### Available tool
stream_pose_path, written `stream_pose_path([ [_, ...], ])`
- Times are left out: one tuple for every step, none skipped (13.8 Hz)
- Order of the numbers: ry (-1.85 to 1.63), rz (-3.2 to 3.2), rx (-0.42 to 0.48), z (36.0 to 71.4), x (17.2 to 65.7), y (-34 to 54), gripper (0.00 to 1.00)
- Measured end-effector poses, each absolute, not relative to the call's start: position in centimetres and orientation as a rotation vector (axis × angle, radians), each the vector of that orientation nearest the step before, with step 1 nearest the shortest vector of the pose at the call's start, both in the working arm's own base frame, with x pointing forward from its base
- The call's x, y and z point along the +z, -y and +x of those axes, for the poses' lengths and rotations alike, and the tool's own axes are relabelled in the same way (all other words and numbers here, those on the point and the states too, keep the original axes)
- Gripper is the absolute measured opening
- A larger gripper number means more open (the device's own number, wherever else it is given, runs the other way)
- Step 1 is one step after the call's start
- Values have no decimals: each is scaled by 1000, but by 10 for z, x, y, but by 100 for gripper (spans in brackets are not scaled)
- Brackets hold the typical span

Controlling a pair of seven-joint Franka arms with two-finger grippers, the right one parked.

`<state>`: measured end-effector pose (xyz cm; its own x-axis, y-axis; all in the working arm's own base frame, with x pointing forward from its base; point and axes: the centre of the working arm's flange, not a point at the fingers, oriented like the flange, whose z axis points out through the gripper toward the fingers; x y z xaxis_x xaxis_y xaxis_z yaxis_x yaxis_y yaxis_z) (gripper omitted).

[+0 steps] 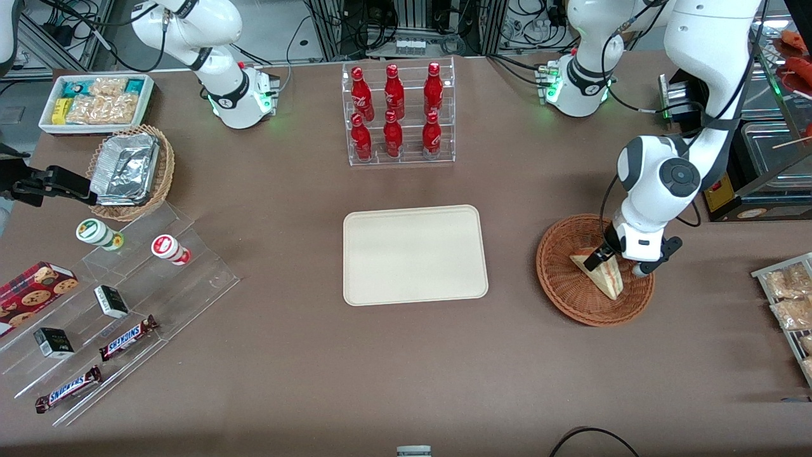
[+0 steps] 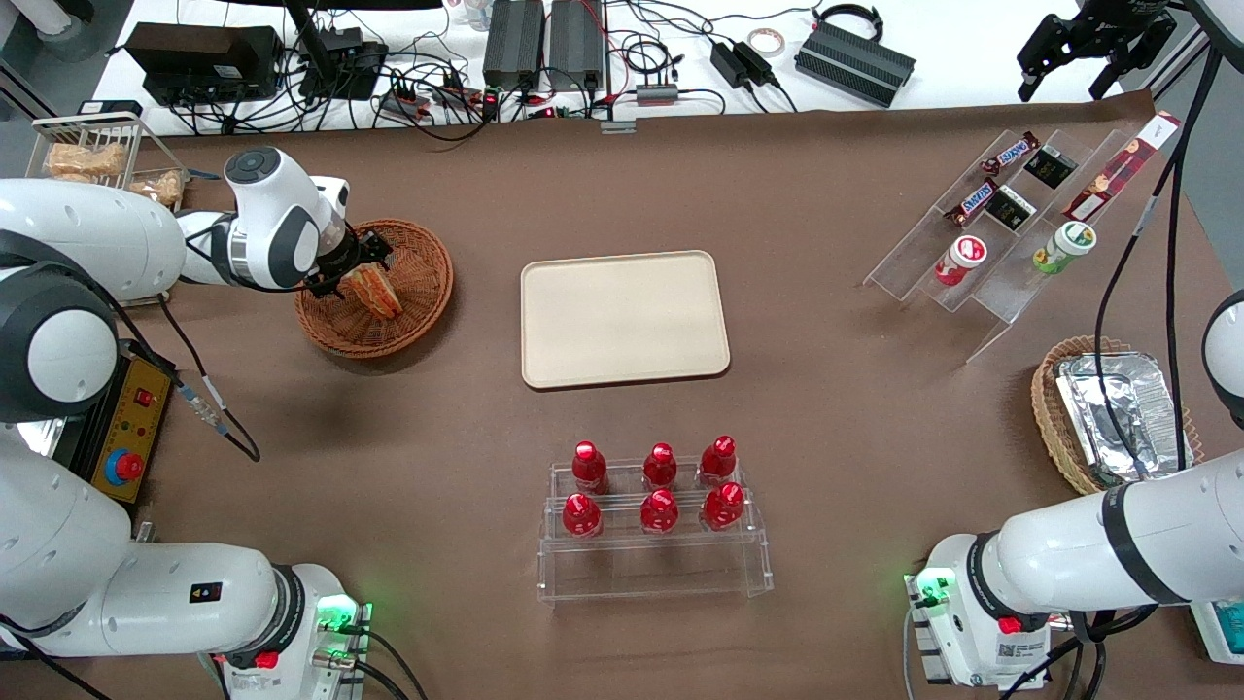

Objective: Place sandwich from basket to tray
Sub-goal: 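Close the left gripper on the sandwich and lift it from the basket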

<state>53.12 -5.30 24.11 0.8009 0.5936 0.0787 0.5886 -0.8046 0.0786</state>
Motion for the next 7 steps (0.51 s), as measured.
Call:
stream_pose_path([
  [-964,2932,156,531,239,53,96],
  [-963,2932,156,532,240,53,84],
  [-963,2930,161,533,241,53,70],
  [-961,2929,167,535,243,53,60],
  [-956,2934,163,537,246,54,49],
  [-944,2953,133,540,252,54,40],
  [-920,2983,83,546,265,54,35],
])
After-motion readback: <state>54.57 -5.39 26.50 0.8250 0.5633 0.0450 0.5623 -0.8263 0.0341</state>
